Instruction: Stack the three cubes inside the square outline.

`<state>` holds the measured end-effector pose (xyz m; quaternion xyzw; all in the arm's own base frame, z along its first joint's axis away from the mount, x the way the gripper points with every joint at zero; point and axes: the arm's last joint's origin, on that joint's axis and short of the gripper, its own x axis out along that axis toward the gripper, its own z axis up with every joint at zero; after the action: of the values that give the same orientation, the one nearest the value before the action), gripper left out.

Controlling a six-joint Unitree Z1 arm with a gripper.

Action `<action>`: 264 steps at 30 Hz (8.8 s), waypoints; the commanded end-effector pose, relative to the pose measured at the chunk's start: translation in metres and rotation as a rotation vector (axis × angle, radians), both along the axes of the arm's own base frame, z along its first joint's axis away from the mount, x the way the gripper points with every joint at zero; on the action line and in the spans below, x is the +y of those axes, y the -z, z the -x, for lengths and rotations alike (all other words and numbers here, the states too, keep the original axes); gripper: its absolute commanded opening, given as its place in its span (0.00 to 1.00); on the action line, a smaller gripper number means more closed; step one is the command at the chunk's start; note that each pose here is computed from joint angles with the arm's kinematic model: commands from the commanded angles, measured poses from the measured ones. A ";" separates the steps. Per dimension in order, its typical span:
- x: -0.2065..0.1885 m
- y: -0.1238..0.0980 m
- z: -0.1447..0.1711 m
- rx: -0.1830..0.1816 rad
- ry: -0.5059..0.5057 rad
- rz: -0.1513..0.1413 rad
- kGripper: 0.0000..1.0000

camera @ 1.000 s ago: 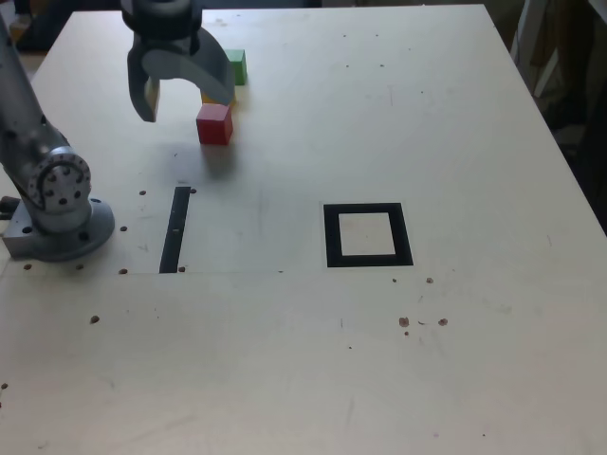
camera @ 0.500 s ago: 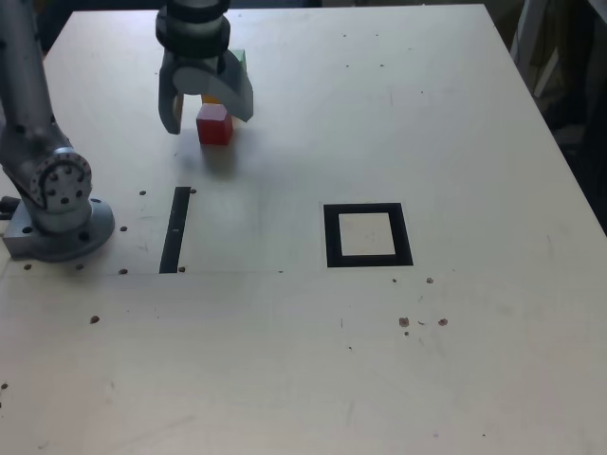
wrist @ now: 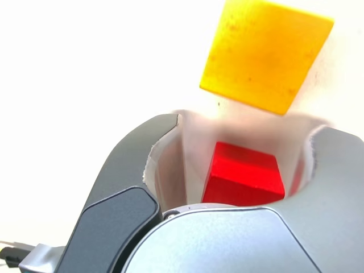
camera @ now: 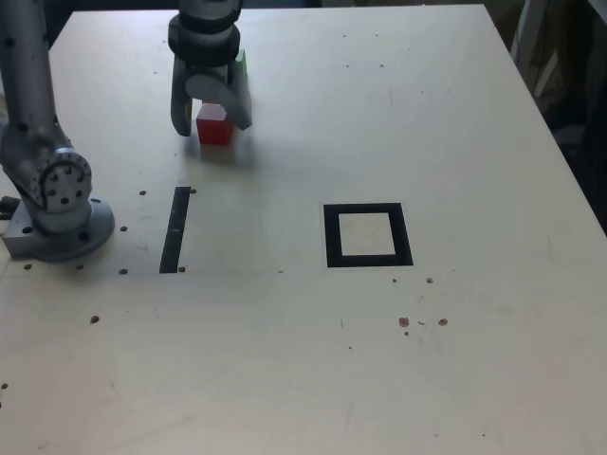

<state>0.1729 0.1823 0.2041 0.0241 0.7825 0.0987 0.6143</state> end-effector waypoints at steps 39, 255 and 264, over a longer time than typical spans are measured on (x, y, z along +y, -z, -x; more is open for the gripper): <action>-0.127 -0.062 -0.105 -0.119 0.143 0.060 0.38; -0.189 -0.101 -0.157 0.062 0.278 0.078 0.33; -0.222 -0.092 -0.185 0.079 0.315 0.088 0.33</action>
<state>0.3562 -0.0370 0.2984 0.1234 0.7913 -0.0337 0.5979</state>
